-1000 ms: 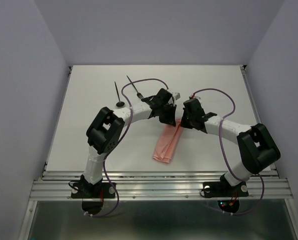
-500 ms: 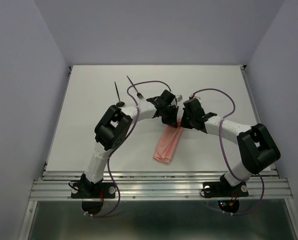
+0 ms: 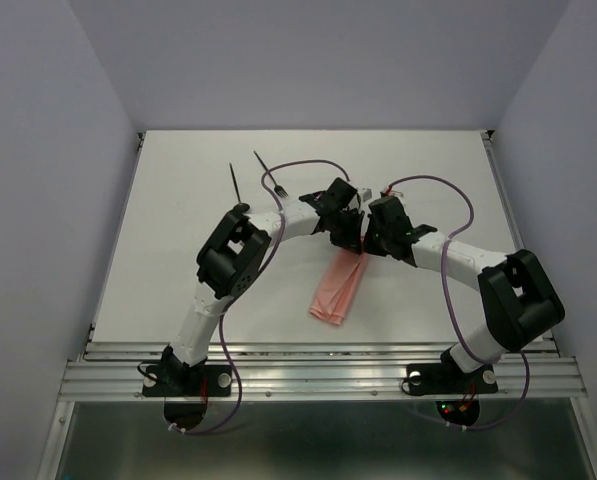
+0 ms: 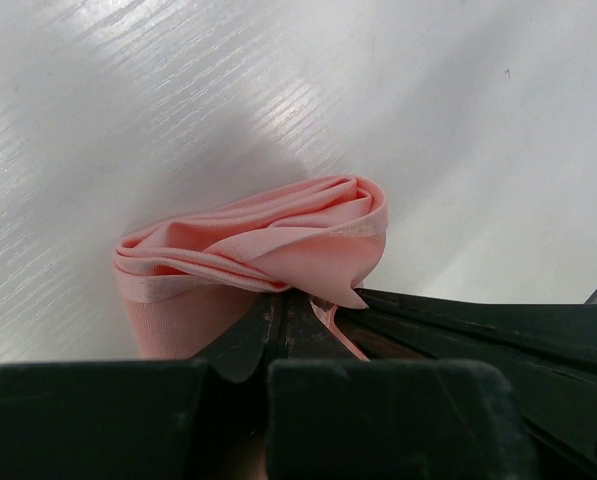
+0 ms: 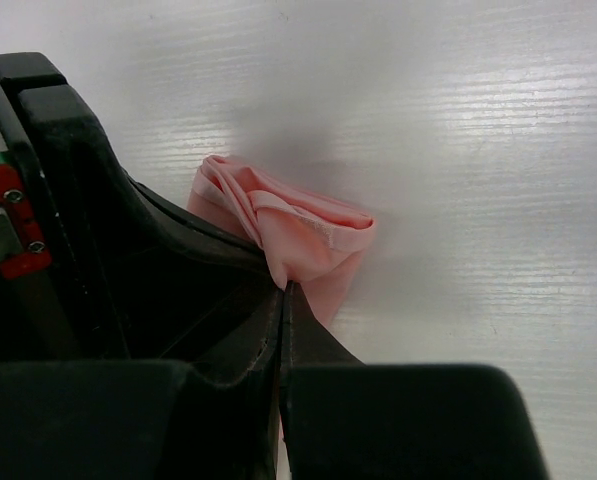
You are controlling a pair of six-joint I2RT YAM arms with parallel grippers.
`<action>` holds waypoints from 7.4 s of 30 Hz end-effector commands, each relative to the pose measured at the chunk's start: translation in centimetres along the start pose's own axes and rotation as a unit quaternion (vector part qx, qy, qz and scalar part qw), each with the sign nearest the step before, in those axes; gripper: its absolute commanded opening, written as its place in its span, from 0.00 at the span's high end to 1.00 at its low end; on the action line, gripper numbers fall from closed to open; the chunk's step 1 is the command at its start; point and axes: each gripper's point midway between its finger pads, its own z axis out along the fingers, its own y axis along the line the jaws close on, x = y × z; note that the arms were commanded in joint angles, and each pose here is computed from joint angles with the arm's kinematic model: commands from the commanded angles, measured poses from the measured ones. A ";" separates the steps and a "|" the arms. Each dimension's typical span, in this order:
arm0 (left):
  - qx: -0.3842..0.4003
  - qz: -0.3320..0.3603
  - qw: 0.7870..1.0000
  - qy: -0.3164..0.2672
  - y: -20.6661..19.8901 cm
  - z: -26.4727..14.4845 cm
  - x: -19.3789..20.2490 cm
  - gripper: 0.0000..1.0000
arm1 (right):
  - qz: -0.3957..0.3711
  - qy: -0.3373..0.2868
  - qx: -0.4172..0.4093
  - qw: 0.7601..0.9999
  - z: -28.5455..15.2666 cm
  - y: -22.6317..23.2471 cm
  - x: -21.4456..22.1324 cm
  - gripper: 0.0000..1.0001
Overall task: Fold the napkin into a case and place the utensils inside
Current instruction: Stuff the smaller-rectangle-folded napkin at the center of the board.
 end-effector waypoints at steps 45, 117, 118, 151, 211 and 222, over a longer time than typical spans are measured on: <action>0.081 -0.039 0.993 -0.082 -2.2 -3.1 -1.6 1.00 | 0.002 -0.014 0.000 1.000 -0.6 -0.2 -0.4 0.99; 0.040 -0.053 0.993 -0.095 -2.5 -4.6 -2.0 1.00 | -0.019 -0.024 0.027 0.999 -1.0 -0.9 -1.9 0.71; 0.040 -0.052 0.994 -0.093 -2.3 -4.4 -1.8 1.00 | -0.020 -0.025 0.027 0.999 -1.0 -0.9 -2.0 0.71; 0.056 -0.061 0.995 -0.051 -1.8 0.3 -1.8 1.00 | -0.041 -0.022 0.038 0.998 -0.7 -0.7 -2.9 0.99; 0.029 -0.072 0.997 -0.023 0.2 0.8 1.6 1.00 | -0.039 -0.014 0.035 0.999 -1.1 -1.0 -2.1 0.77; 0.032 -0.074 0.996 -0.026 0.0 0.6 1.4 1.00 | -0.124 -0.027 0.082 0.989 -2.9 -0.9 -2.0 0.69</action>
